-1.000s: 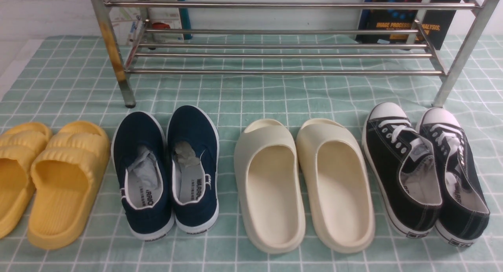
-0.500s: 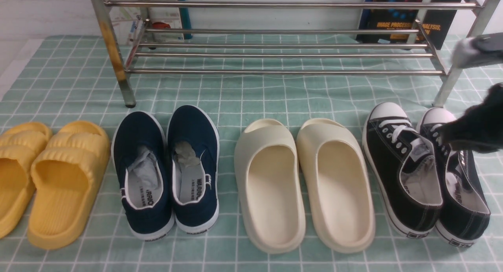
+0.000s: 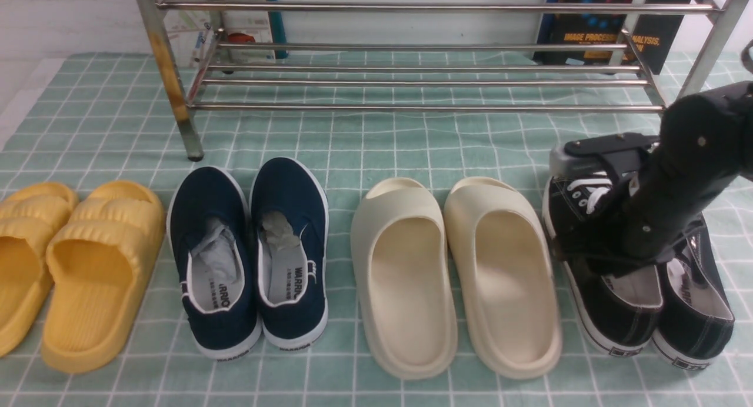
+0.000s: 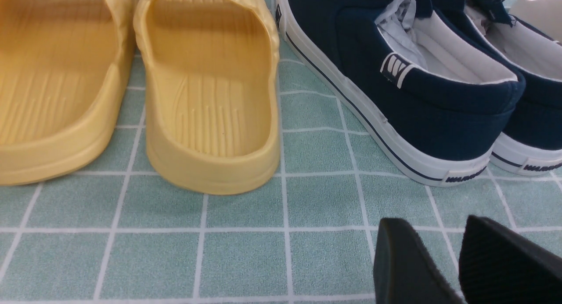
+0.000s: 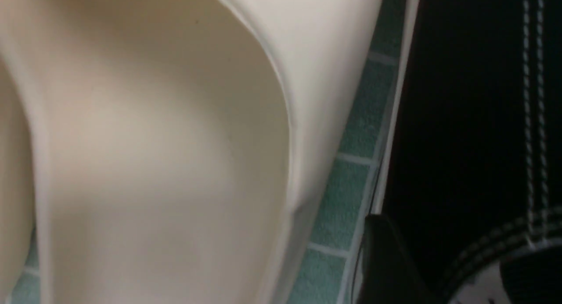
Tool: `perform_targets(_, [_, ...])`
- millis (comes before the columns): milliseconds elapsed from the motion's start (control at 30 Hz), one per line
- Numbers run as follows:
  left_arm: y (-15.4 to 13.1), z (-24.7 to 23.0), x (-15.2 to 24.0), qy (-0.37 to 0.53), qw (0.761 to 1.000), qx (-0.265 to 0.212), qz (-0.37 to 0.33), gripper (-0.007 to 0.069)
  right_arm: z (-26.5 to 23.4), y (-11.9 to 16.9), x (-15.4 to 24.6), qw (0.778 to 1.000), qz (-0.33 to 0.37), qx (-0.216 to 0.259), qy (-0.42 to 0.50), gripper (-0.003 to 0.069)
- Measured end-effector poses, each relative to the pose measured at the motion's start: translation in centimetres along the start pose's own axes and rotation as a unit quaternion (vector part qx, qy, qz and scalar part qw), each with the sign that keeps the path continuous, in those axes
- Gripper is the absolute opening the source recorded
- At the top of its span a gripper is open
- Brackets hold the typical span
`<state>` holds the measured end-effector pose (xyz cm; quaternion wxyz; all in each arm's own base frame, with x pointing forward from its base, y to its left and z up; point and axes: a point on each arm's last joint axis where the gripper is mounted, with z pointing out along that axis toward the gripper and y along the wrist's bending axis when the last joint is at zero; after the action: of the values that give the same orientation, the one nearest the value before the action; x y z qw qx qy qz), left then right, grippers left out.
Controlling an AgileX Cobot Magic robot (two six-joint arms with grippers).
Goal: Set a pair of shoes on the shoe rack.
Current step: Use the right arm to grab the shoe closest to it, then use the right arm to put a shoe into the shoe rack
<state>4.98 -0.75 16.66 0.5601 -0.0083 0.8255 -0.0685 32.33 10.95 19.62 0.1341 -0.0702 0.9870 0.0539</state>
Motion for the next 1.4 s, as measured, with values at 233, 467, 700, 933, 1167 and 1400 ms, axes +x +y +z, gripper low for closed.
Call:
perform_targets(233, [0.0, 0.0, 0.0, 0.0, 1.0, 0.0, 0.0, 0.0218, 1.0, 0.3, -0.3, 1.0, 0.017, -0.008, -0.002, 0.0022])
perform_targets(467, [0.0, 0.0, 0.0, 0.0, 1.0, 0.0, 0.0, 0.0218, -2.5, 0.9, 0.3, 1.0, 0.002, -0.013, -0.014, 0.0012])
perform_targets(700, [0.0, 0.0, 0.0, 0.0, 1.0, 0.0, 0.0, 0.0218, -7.5, 2.2, -0.8, 0.997, -0.017, -0.028, -0.064, 0.0015])
perform_targets(933, [0.0, 0.0, 0.0, 0.0, 1.0, 0.0, 0.0, 0.0218, -7.2, 2.7, -5.0, 0.994, -0.038, -0.01, -0.1, 0.0015])
perform_targets(1167, [0.0, 0.0, 0.0, 0.0, 1.0, 0.0, 0.0, 0.0218, -4.9, 3.7, -10.5, 0.992, -0.048, -0.001, -0.121, 0.0015])
perform_targets(1400, [0.0, 0.0, 0.0, 0.0, 1.0, 0.0, 0.0, 0.0218, -3.6, 2.9, -14.9, 0.992, -0.036, 0.005, -0.123, 0.0016])
